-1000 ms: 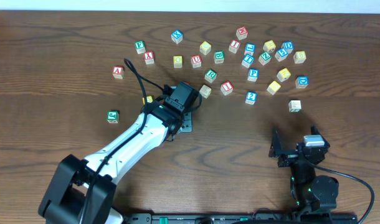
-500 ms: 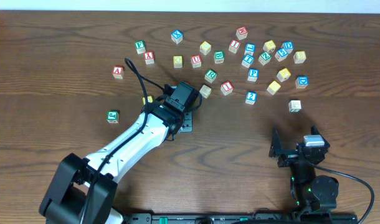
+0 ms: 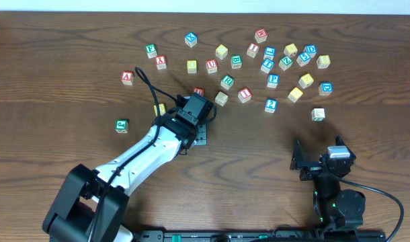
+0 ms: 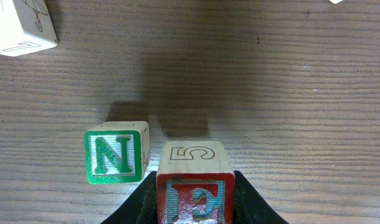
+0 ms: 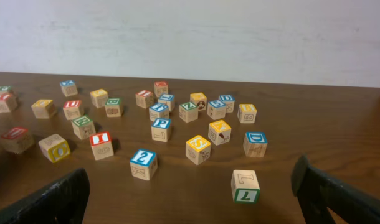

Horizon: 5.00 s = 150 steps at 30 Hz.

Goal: Spell out NEURIPS
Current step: 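Move the held red E block to the right of the green N block, then lower the red E block beside the N block and open the left gripper, then raise the left gripper and move it over the red U block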

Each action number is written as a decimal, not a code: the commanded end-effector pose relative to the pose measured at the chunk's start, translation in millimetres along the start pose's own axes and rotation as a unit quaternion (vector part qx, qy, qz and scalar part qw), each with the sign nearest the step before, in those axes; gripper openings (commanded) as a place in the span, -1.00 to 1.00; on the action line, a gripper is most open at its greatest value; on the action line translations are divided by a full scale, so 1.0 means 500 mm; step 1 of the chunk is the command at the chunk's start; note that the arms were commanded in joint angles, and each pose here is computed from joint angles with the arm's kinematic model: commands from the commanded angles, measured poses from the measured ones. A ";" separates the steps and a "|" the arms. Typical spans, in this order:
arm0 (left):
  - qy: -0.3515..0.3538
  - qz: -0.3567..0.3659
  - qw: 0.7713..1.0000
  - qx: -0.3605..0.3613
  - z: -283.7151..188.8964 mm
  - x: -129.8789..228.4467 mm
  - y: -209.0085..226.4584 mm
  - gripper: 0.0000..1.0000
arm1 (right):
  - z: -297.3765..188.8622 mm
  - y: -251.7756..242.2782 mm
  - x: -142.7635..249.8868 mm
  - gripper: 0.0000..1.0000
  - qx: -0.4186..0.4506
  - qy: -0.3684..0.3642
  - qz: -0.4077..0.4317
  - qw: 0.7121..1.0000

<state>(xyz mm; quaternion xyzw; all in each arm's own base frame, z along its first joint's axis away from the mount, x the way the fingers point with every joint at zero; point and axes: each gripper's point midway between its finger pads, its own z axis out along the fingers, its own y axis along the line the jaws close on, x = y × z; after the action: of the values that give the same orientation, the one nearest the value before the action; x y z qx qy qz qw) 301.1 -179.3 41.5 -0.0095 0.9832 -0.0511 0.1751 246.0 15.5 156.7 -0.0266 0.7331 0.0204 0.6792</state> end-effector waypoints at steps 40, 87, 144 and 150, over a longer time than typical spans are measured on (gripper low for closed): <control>0.025 0.001 1.000 -0.018 0.074 0.024 0.005 -0.66 | 0.000 -0.004 0.002 0.98 0.005 0.001 0.007 1.000; 0.012 0.003 1.000 -0.009 0.059 0.002 -0.008 -0.21 | 0.000 -0.004 0.002 0.99 0.005 0.001 0.007 1.000; -0.152 0.017 0.987 0.041 -0.277 -0.175 -0.018 -0.10 | 0.000 -0.004 0.002 0.99 0.005 0.001 0.007 1.000; -0.161 0.015 0.986 0.046 -0.304 -0.190 -0.024 -0.10 | 0.000 -0.005 0.002 0.99 0.005 0.001 0.007 1.000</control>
<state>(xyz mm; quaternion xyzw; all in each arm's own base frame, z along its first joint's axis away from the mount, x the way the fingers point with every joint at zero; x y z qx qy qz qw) 332.7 -174.7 196.6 0.0034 0.9462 -0.0902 0.3107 246.0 15.5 156.6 -0.0268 0.7333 0.0203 0.6791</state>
